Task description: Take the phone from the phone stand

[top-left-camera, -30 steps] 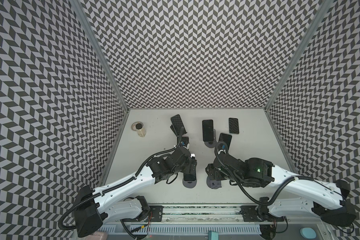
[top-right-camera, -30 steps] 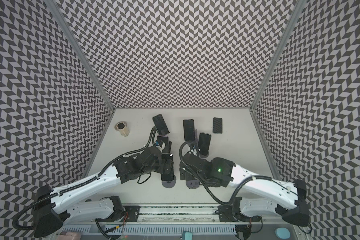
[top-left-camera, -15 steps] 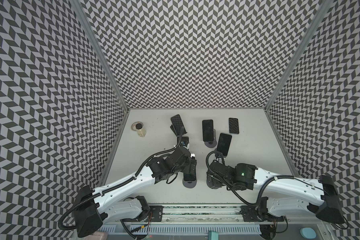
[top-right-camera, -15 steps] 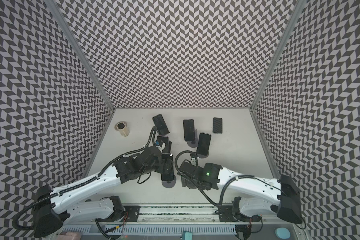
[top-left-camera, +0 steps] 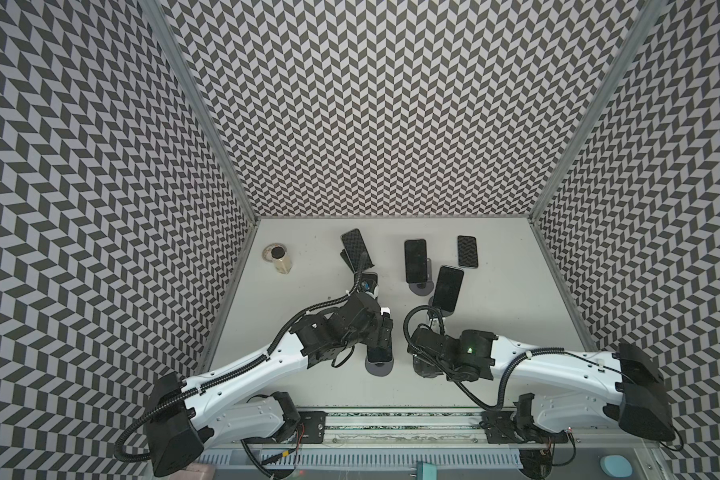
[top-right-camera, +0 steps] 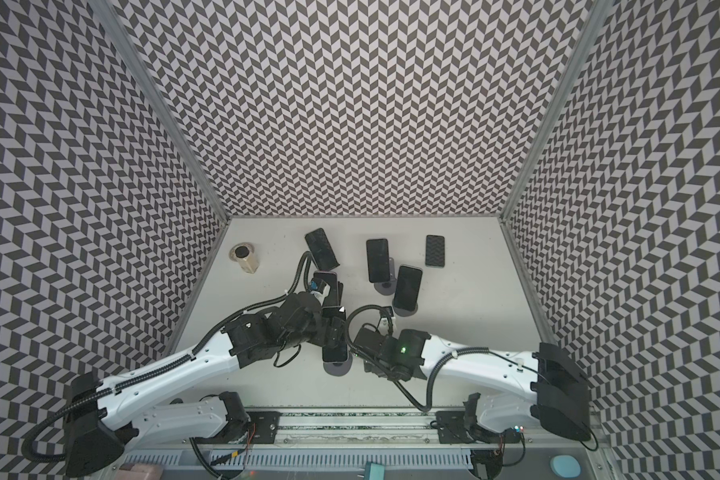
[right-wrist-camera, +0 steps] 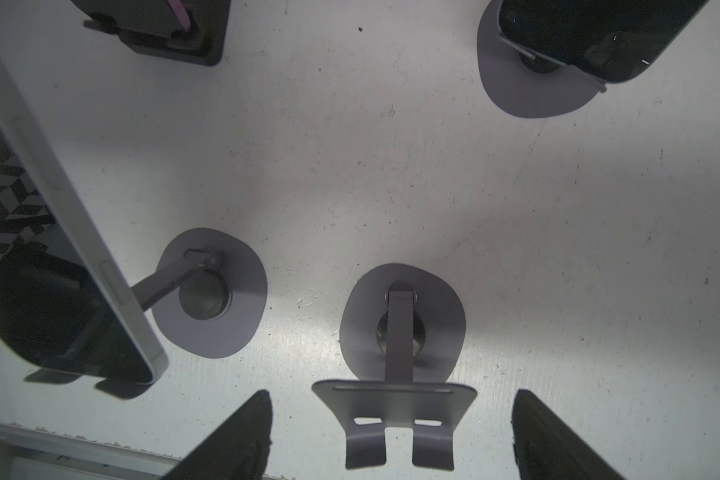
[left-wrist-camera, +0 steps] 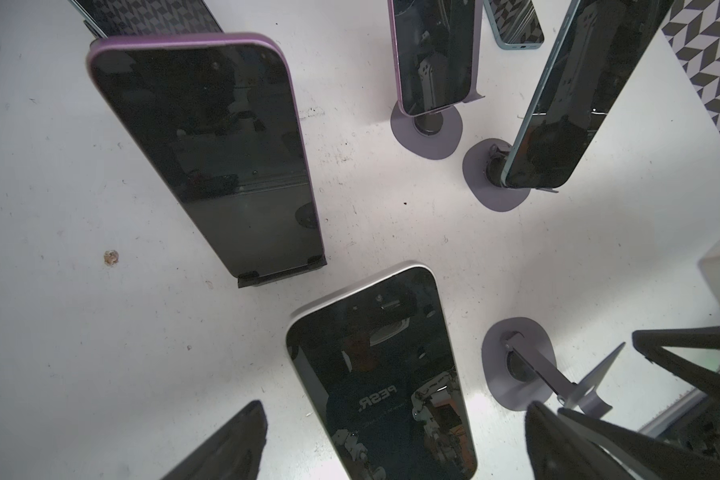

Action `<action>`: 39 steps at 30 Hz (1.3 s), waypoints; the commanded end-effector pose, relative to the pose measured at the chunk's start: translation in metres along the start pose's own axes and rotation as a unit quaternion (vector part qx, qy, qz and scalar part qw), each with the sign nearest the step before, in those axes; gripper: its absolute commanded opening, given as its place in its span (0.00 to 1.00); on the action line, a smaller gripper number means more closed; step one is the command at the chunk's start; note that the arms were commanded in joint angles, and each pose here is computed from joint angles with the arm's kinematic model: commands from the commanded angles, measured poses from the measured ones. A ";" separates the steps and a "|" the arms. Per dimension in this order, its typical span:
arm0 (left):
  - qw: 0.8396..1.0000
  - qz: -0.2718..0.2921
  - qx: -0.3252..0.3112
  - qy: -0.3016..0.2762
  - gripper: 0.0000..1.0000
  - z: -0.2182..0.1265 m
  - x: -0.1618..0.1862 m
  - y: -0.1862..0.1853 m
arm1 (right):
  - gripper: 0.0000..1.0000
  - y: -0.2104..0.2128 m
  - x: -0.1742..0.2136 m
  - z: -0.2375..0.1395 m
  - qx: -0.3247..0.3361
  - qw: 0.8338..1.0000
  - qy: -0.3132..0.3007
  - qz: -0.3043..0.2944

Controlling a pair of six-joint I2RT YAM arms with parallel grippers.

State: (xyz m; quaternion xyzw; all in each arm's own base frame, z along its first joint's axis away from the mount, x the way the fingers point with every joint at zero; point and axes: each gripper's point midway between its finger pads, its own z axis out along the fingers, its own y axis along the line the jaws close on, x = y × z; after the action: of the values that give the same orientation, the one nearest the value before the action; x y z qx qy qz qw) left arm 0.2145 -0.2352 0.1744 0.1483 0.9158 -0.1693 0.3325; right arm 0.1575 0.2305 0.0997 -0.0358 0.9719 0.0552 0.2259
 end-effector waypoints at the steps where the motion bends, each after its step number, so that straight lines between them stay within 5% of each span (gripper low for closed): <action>1: 1.000 -0.010 -0.006 -0.023 0.97 -0.009 -0.011 0.004 | 0.85 0.002 -0.005 0.007 0.002 1.000 -0.014 0.005; 39: 1.000 -0.007 0.002 -0.030 0.96 -0.013 -0.016 0.007 | 0.60 0.007 -0.015 0.013 0.010 1.000 0.005 -0.028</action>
State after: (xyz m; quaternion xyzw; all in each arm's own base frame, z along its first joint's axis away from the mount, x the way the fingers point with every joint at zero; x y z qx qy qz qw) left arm 0.2186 -0.2254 0.1867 0.1399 0.9100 -0.1733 0.3497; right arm 0.1686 0.2329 0.0754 -0.0711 0.9768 0.0113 0.2017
